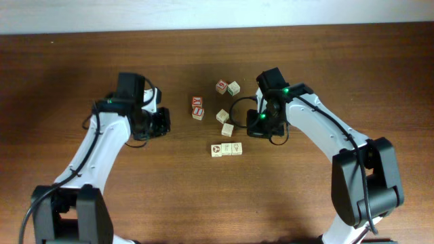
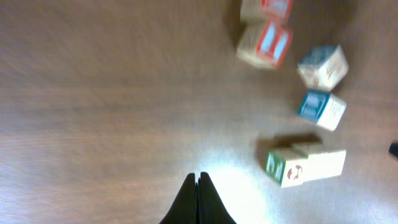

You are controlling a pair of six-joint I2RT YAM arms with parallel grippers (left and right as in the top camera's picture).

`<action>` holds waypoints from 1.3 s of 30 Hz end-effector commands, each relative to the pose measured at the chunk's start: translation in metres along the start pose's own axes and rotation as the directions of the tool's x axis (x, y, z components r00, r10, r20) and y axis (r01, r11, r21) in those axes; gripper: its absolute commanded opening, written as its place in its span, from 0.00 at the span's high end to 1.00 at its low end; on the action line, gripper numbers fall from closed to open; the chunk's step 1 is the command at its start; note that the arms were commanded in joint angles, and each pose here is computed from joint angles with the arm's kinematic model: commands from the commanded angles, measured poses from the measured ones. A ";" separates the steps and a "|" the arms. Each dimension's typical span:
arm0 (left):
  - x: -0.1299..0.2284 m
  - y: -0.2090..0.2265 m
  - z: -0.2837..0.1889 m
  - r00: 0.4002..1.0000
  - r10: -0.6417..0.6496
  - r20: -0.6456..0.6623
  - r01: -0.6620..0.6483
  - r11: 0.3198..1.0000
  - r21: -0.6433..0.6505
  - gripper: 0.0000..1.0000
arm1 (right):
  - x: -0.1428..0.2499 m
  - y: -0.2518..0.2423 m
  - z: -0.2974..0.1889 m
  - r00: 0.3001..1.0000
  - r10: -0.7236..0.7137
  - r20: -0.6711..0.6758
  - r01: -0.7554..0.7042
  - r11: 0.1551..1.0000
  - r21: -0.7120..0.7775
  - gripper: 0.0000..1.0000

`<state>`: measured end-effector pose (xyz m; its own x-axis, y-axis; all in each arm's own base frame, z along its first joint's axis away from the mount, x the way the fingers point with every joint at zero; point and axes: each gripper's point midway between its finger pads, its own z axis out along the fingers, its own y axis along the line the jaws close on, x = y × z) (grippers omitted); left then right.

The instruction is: Rotate 3 blocks

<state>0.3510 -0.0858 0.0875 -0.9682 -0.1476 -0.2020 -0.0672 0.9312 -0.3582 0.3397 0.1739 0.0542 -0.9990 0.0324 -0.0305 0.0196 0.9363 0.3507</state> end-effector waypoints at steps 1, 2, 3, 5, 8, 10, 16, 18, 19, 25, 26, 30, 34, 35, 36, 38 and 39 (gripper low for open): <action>0.035 -0.011 0.030 0.997 0.011 -0.075 0.001 0.987 0.159 1.00 | 0.010 0.005 0.007 0.999 -0.030 -0.013 0.029 0.998 -0.061 0.96; 0.039 -0.012 0.034 0.997 0.014 -0.074 0.000 0.983 0.185 1.00 | 0.015 0.002 0.014 1.000 -0.020 -0.023 0.019 0.998 -0.065 0.96; 0.040 -0.014 0.037 0.997 0.020 -0.069 -0.007 0.981 0.194 1.00 | 0.017 -0.001 0.018 1.000 -0.009 -0.022 0.008 0.998 -0.067 0.96; 0.043 -0.026 0.044 0.997 0.061 -0.054 -0.046 0.971 0.233 1.00 | 0.018 -0.001 0.029 1.000 0.015 -0.009 -0.016 0.995 -0.101 0.96; 0.058 -0.056 0.062 0.984 0.160 -0.076 -0.134 0.952 0.275 1.00 | 0.022 -0.007 0.039 0.999 0.032 -0.001 -0.032 0.994 -0.103 0.96; 0.070 -0.064 0.071 0.975 0.192 -0.112 -0.155 0.948 0.279 1.00 | 0.021 -0.007 0.040 0.999 0.032 -0.002 -0.032 0.994 -0.103 0.96; 0.079 -0.074 0.080 0.967 0.221 -0.130 -0.177 0.942 0.287 1.00 | 0.022 -0.004 0.043 1.000 0.021 -0.002 -0.021 0.994 -0.104 0.96; 0.079 -0.073 0.083 0.969 0.208 -0.136 -0.163 0.945 0.284 1.00 | 0.023 -0.003 0.044 1.000 0.018 -0.003 -0.018 0.994 -0.104 0.96; 0.080 -0.071 0.087 0.970 0.193 -0.149 -0.147 0.949 0.278 1.00 | 0.023 -0.003 0.044 1.000 0.018 -0.003 -0.018 0.994 -0.104 0.96; 0.078 -0.080 0.091 0.968 0.197 -0.153 -0.139 0.934 0.329 1.00 | 0.021 -0.002 0.043 0.999 0.032 0.001 -0.032 0.994 -0.107 0.96; 0.078 -0.081 0.091 0.968 0.198 -0.153 -0.139 0.933 0.333 1.00 | 0.021 -0.003 0.043 0.999 0.032 0.000 -0.032 0.994 -0.107 0.96; 0.079 -0.083 0.090 0.967 0.200 -0.157 -0.135 0.928 0.348 1.00 | 0.021 -0.003 0.043 0.999 0.039 0.000 -0.039 0.994 -0.107 0.96; 0.078 -0.083 0.090 0.967 0.200 -0.154 -0.136 0.927 0.349 1.00 | 0.023 0.002 0.047 1.000 0.007 -0.001 -0.007 0.994 -0.109 0.96; 0.078 -0.083 0.090 0.967 0.200 -0.154 -0.136 0.927 0.349 1.00 | 0.025 0.006 0.048 1.000 -0.015 0.000 0.015 0.994 -0.111 0.96; 0.078 -0.083 0.090 0.968 0.200 -0.154 -0.136 0.927 0.349 1.00 | 0.025 0.009 0.047 0.999 -0.043 -0.002 0.042 0.991 -0.129 0.96; 0.078 -0.083 0.090 0.968 0.201 -0.154 -0.137 0.928 0.348 1.00 | 0.026 0.010 0.047 0.999 -0.045 -0.003 0.044 0.990 -0.133 0.96; 0.078 -0.083 0.090 0.968 0.200 -0.154 -0.137 0.928 0.346 1.00 | 0.025 0.010 0.047 0.999 -0.045 -0.002 0.044 0.990 -0.135 0.96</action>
<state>0.3019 -0.2010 0.0178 -0.9858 0.0985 -0.1357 0.1609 0.7828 -0.6011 0.3210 0.1957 0.0138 -0.9986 0.0160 -0.0503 -0.0085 0.8913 0.4533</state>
